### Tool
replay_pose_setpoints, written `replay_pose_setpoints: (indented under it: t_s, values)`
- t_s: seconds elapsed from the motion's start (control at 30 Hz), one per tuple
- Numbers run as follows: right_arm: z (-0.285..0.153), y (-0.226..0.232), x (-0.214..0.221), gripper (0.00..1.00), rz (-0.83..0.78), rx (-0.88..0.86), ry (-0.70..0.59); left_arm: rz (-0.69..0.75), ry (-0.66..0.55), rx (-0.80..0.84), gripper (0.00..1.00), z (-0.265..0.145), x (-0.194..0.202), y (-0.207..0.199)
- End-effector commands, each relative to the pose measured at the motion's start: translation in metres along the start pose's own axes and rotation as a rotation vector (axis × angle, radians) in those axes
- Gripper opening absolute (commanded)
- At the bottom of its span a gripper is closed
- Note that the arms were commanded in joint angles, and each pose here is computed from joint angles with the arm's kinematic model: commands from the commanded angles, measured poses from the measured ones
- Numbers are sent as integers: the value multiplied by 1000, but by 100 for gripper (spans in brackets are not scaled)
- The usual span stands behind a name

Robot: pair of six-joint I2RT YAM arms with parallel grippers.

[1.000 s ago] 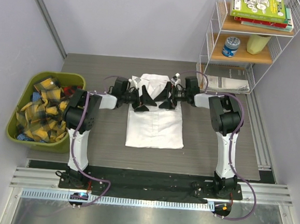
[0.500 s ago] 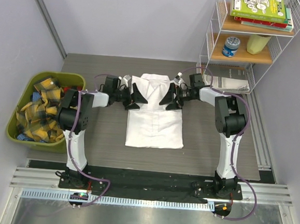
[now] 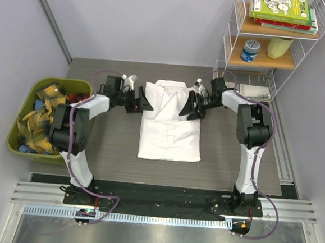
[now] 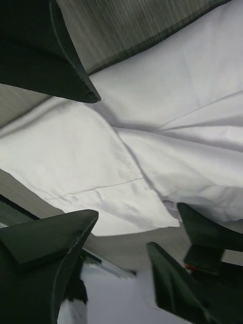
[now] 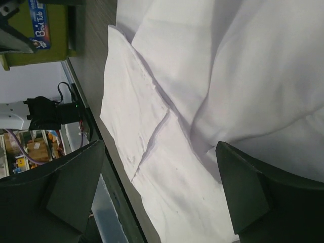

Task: Fold and stack the long sleeve shirts
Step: Fold the shirt

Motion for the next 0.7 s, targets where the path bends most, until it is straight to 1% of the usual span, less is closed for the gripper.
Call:
replay_pose_setpoints:
  t_s: [0.0,0.03,0.07,0.1,0.13,0.17,0.2,0.23,0.27,0.33,0.37,0.4,0.43,0.47,0.5,0.53,0.57,0.6,0.67]
  values:
    - [-40,67,-12,95,-200,-6,-94,518,47,-127,84,-71,-25,-47]
    - [-42,74,-11,93,-263,-1,-103,640,89,-150,83,-74,-15,-53]
    - [-41,72,-7,90,-280,15,-97,823,151,-175,81,-81,2,-49]
    - [-40,69,-6,86,-296,48,-102,939,171,-275,78,-99,6,-52]
    - [-33,71,-1,76,-318,55,-89,1060,209,-262,76,-95,23,-69]
    - [-28,69,1,71,-327,64,-78,1178,290,-256,73,-93,51,-63]
    - [-24,67,3,65,-329,72,-68,1252,311,-274,70,-93,61,-67]
    - [-16,67,7,54,-341,76,-50,1376,305,-297,65,-94,70,-86]
    - [-9,63,9,51,-356,84,-34,1443,358,-292,60,-91,92,-82]
    - [0,57,11,43,-391,116,-18,1587,346,-299,56,-83,108,-105]
    - [11,57,19,37,-421,132,8,1617,366,-291,51,-79,121,-106]
    - [17,50,20,35,-473,156,27,1638,355,-284,48,-74,127,-113]
    - [22,45,23,34,-487,175,43,1687,361,-245,46,-66,141,-126]
    - [28,42,27,32,-510,192,61,1698,395,-260,40,-59,149,-123]
    - [35,33,29,32,-516,208,83,1716,384,-261,37,-52,153,-129]
    - [38,28,30,31,-519,216,90,1759,385,-234,35,-44,167,-139]
    - [40,25,31,31,-515,217,100,1777,377,-242,34,-35,171,-142]
    - [44,16,32,31,-504,227,115,1817,375,-215,33,-29,183,-151]
    - [47,8,32,31,-506,243,126,1867,407,-220,34,-18,198,-147]
Point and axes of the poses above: each gripper's point midway between its finger pads, its own z axis out along the fingers, its own y axis along the line the jaws close on, x = y × z, the point moved 1 cm from there along -z, back along the fingers, and after that the axes turned 15 degrees about z, right-handed, at the moved point
